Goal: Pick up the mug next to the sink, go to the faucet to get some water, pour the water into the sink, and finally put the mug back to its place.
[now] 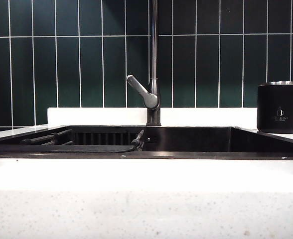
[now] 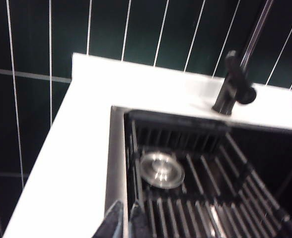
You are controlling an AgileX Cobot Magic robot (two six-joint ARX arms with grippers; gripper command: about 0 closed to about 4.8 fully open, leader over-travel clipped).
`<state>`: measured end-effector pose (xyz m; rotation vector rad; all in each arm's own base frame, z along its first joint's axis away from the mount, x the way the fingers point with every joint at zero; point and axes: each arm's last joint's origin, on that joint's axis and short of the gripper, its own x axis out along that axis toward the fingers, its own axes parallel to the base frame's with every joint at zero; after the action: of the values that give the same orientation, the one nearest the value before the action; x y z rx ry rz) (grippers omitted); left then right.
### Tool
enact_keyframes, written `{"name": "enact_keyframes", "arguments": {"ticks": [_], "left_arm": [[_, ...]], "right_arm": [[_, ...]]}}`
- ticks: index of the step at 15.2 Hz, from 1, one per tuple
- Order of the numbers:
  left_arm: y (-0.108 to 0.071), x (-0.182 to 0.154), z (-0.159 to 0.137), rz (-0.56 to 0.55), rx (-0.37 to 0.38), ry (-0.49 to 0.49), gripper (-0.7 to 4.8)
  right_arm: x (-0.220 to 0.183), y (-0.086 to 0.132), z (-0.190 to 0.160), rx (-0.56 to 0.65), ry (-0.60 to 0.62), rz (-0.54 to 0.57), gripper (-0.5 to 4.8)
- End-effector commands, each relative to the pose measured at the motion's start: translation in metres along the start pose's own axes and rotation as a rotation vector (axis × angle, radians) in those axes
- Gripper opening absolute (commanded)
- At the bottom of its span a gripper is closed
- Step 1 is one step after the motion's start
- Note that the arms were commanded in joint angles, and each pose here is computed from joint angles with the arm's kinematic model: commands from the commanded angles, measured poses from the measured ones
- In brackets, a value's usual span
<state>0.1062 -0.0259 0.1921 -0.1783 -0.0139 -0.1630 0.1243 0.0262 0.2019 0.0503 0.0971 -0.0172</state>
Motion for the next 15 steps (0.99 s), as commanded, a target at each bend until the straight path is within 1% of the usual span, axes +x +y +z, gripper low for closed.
{"name": "enact_keyframes", "arguments": {"ticks": [1, 3, 5, 6, 7, 9, 12, 14, 15], "left_arm": [[0.000, -0.002, 0.003, -0.003, -0.003, -0.031, 0.22], [-0.001, -0.002, 0.003, -0.028, 0.008, -0.028, 0.22], [0.000, -0.003, 0.001, -0.021, 0.018, -0.023, 0.22], [0.000, -0.004, 0.001, -0.017, 0.046, -0.033, 0.22], [0.001, -0.005, 0.001, 0.002, 0.092, -0.049, 0.22], [0.003, -0.009, 0.003, 0.088, 0.159, -0.085, 0.22], [0.006, -0.013, 0.008, 0.203, 0.174, -0.136, 0.22], [0.007, -0.016, 0.010, 0.239, 0.168, -0.163, 0.22], [0.007, -0.017, 0.011, 0.235, 0.164, -0.180, 0.22]], "right_arm": [[-0.007, -0.002, 0.009, 0.024, -0.082, 0.003, 0.72], [-0.012, -0.003, 0.013, 0.036, -0.122, 0.006, 0.72], [-0.016, -0.004, 0.015, 0.045, -0.153, 0.008, 0.72], [-0.018, -0.004, 0.016, 0.049, -0.166, 0.009, 0.72], [-0.020, -0.005, 0.018, 0.053, -0.181, 0.010, 0.72], [-0.024, -0.006, 0.020, 0.062, -0.211, 0.013, 0.72], [-0.031, -0.007, 0.024, 0.079, -0.266, 0.017, 0.72], [-0.037, -0.009, 0.027, 0.091, -0.309, 0.020, 0.72], [-0.041, -0.010, 0.029, 0.099, -0.337, 0.020, 0.72]]}}
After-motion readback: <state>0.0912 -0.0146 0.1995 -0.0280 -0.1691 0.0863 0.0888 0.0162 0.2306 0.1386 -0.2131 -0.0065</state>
